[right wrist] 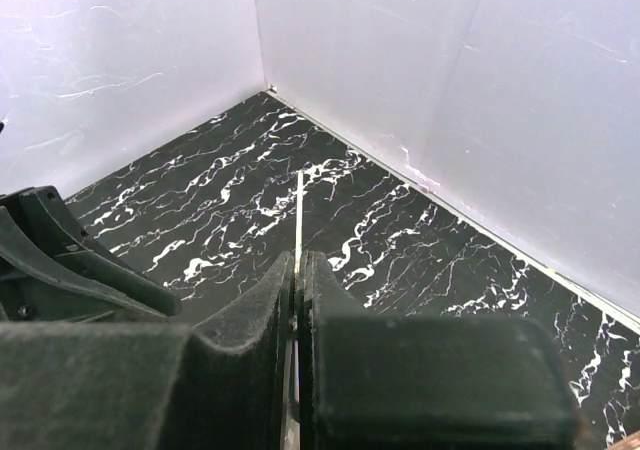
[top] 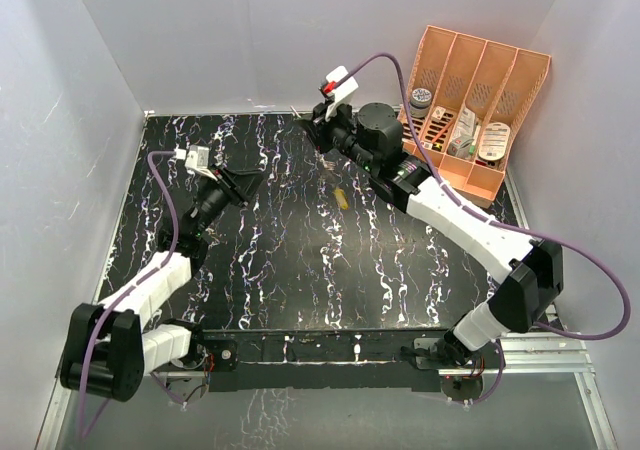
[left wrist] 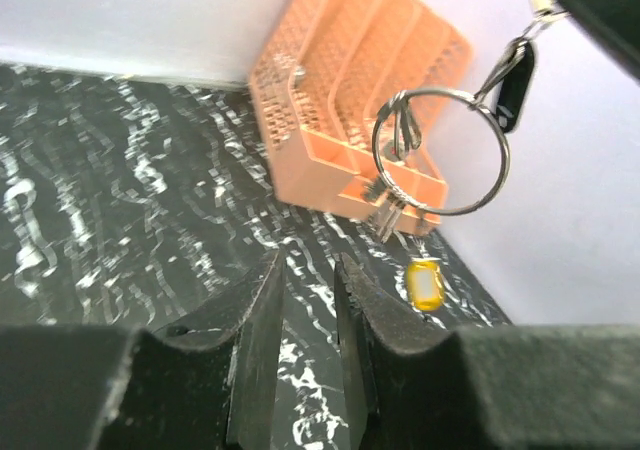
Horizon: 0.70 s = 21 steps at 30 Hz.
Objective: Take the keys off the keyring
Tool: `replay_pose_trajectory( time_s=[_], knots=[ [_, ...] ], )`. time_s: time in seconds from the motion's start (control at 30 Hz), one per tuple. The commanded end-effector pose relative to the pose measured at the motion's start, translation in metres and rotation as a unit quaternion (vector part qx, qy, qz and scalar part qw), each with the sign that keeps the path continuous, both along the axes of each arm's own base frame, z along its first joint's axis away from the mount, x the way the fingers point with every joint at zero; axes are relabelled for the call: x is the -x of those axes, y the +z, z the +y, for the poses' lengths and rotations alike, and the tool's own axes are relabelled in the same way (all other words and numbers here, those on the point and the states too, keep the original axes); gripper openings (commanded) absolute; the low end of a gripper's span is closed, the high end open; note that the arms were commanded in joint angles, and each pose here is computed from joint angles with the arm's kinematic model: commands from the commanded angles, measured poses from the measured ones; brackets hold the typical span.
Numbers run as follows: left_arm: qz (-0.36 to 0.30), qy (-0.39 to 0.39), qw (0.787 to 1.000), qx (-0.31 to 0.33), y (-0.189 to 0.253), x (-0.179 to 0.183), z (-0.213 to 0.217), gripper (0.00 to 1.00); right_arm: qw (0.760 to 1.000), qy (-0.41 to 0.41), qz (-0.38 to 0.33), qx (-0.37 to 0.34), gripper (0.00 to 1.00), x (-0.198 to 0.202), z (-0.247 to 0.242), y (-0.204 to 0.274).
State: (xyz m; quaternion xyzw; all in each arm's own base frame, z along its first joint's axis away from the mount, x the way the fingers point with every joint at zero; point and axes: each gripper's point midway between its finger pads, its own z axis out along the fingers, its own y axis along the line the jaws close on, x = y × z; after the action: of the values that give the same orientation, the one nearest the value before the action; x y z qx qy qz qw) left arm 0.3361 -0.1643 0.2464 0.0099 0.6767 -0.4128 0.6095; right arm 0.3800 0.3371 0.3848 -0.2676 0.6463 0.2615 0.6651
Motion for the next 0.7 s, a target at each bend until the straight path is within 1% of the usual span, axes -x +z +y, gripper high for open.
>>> replay_pose_trajectory(
  time_s=[0.0,0.07,0.1,0.13,0.27,0.33,0.4,0.5,0.53,0.6,0.67],
  knots=[
    [-0.153,-0.104,0.982,0.043,0.082,0.022,-0.027,0.28,0.998,-0.018,-0.033,-0.041,0.0,0.008,-0.012,0.035],
    [-0.175,-0.126,0.975,0.045,0.1,0.023,-0.033,0.38,0.998,-0.021,-0.034,-0.043,0.0,0.012,-0.016,0.037],
    [-0.183,-0.137,0.973,0.043,0.106,0.024,-0.037,0.41,0.998,-0.021,-0.035,-0.043,0.0,0.014,-0.017,0.037],
    [-0.189,-0.148,0.97,0.039,0.112,0.025,-0.04,0.42,0.998,-0.021,-0.036,-0.045,0.0,0.016,-0.019,0.038],
    [-0.22,-0.168,0.961,0.014,0.126,0.029,-0.05,0.39,0.998,-0.016,-0.035,-0.053,0.0,0.023,-0.023,0.041],
    [-0.231,-0.171,0.958,0.006,0.129,0.032,-0.052,0.39,0.998,-0.014,-0.036,-0.059,0.0,0.027,-0.024,0.044],
    [-0.236,-0.179,0.955,-0.002,0.128,0.035,-0.056,0.36,0.997,-0.012,-0.036,-0.065,0.0,0.029,-0.025,0.045],
    [-0.235,-0.194,0.952,-0.016,0.119,0.035,-0.062,0.19,0.997,0.0,-0.032,-0.076,0.0,0.033,-0.022,0.047],
    [-0.23,-0.198,0.952,-0.019,0.115,0.034,-0.064,0.17,0.996,0.005,-0.03,-0.081,0.0,0.035,-0.021,0.048],
    [-0.223,-0.206,0.953,-0.019,0.11,0.031,-0.069,0.17,0.996,0.015,-0.028,-0.088,0.0,0.039,-0.018,0.049],
    [-0.221,-0.215,0.951,-0.015,0.107,0.032,-0.073,0.2,0.995,0.016,-0.028,-0.093,0.0,0.041,-0.018,0.05]
  ],
)
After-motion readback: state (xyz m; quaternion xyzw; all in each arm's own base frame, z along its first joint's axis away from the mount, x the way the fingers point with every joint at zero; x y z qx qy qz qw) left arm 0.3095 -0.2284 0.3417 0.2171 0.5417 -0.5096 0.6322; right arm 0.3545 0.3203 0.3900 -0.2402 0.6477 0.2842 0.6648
